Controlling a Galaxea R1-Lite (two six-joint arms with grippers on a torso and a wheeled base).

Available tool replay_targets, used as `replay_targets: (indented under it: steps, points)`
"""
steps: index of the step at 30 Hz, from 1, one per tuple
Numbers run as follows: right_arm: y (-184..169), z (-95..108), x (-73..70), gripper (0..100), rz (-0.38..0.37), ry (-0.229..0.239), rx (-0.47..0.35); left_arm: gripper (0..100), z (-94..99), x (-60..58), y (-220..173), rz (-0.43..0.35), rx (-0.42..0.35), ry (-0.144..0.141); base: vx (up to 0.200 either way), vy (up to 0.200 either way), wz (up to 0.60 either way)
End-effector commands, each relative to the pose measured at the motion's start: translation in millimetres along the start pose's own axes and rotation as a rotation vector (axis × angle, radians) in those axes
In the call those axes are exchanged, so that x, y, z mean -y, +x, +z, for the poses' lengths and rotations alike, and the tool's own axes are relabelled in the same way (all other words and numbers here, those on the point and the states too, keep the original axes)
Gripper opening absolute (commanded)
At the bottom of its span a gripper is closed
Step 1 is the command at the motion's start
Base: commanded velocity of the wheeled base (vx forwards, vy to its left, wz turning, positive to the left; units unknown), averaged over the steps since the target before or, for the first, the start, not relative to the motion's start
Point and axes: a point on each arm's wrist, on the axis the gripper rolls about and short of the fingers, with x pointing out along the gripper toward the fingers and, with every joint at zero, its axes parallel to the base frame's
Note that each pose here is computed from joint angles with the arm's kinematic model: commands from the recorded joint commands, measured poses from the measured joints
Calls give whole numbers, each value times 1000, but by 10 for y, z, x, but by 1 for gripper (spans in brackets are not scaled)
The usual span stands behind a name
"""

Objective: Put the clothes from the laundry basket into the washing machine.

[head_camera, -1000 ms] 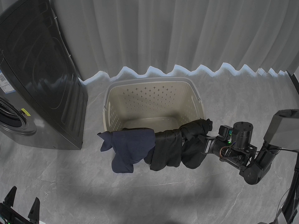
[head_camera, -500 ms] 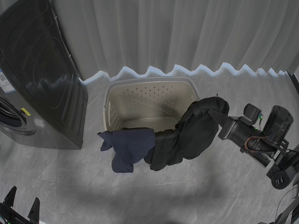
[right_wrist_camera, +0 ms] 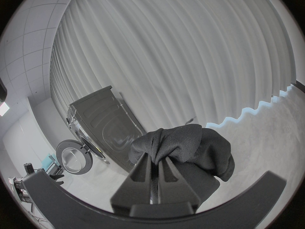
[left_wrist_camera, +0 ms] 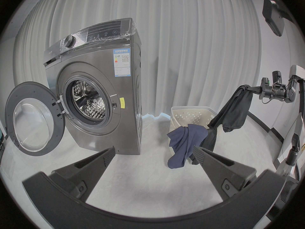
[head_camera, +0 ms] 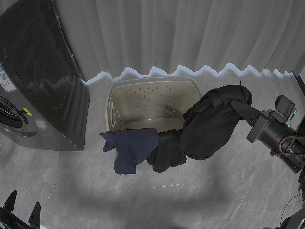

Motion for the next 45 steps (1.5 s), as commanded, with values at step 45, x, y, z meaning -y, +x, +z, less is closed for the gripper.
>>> replay_targets:
  steps: [45]
  points:
    - [37, -21, -99, 0, -26, 17, 14, 100, -49, -2, 2, 1, -4, -4, -18, 156, 0]
